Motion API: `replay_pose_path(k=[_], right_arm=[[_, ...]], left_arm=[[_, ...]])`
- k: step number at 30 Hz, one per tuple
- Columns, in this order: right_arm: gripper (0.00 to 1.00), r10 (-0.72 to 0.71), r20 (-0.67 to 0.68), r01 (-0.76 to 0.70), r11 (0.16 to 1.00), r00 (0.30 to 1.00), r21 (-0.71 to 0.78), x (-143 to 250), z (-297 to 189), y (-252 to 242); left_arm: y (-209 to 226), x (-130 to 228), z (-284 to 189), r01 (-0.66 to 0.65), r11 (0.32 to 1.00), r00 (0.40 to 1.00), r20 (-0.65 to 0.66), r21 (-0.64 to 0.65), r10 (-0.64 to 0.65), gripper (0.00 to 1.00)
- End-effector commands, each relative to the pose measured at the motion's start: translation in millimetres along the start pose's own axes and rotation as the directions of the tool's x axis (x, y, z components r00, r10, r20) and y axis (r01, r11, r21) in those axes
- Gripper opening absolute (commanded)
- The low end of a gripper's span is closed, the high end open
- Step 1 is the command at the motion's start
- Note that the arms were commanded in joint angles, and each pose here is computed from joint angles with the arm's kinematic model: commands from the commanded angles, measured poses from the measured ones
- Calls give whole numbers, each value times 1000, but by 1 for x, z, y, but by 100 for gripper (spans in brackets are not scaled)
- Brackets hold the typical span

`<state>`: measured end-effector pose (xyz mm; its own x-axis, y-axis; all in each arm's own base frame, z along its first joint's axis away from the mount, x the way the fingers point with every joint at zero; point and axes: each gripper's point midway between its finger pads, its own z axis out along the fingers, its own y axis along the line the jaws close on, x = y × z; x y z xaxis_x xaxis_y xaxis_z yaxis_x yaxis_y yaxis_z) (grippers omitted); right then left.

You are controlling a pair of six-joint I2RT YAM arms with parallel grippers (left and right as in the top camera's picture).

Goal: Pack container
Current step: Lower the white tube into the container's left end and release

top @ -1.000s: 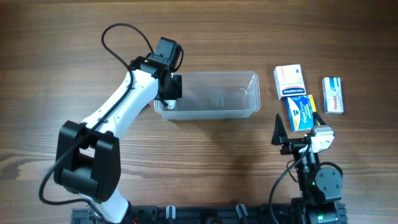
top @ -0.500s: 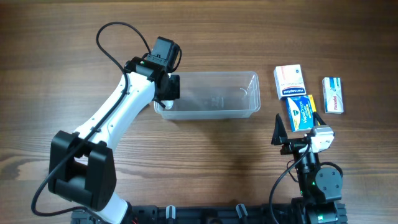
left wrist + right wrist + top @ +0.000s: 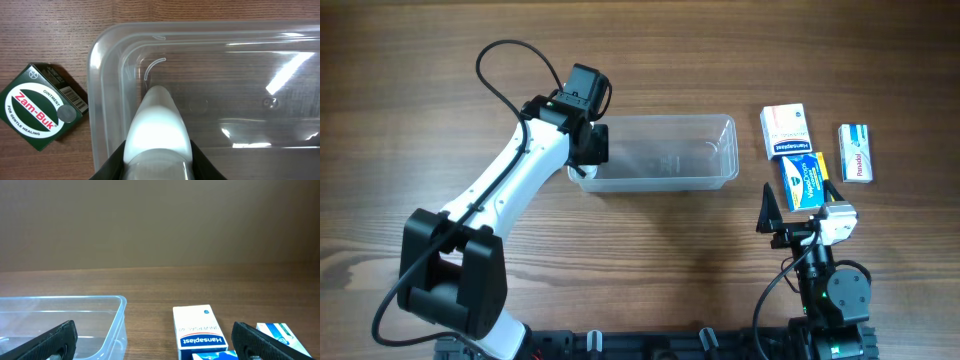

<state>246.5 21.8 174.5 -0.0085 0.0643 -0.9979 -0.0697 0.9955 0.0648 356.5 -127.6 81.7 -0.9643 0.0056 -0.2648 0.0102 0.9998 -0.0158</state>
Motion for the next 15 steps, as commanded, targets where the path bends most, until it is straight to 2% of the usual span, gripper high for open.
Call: replay_pose_path(k=[1,3,5,6,11,13,15], right_arm=[[100,-10,6,10,1000,1000,-16,-1,0,3],[100,-10,6,10,1000,1000,-16,-1,0,3],[100,-10,6,10,1000,1000,-16,-1,0,3],[100,-10,6,10,1000,1000,-16,-1,0,3],[100,-9,6,10,1000,1000,-16,-1,0,3],[100,-10,6,10,1000,1000,-16,-1,0,3],[100,-10,6,10,1000,1000,-16,-1,0,3]], left_arm=[[0,-1,-6,3,1000,1000,28,-5,-3,4],[0,-2,-6,3,1000,1000,30,-4,-3,10],[0,-2,-6,3,1000,1000,30,-4,-3,25],[0,-2,-6,3,1000,1000,30,-4,-3,28],[-1,-3,-6,0,1000,999,34,-3,0,31],[-1,-3,-6,0,1000,999,33,-3,0,39],[-1,-3,-6,0,1000,999,33,-3,0,41]])
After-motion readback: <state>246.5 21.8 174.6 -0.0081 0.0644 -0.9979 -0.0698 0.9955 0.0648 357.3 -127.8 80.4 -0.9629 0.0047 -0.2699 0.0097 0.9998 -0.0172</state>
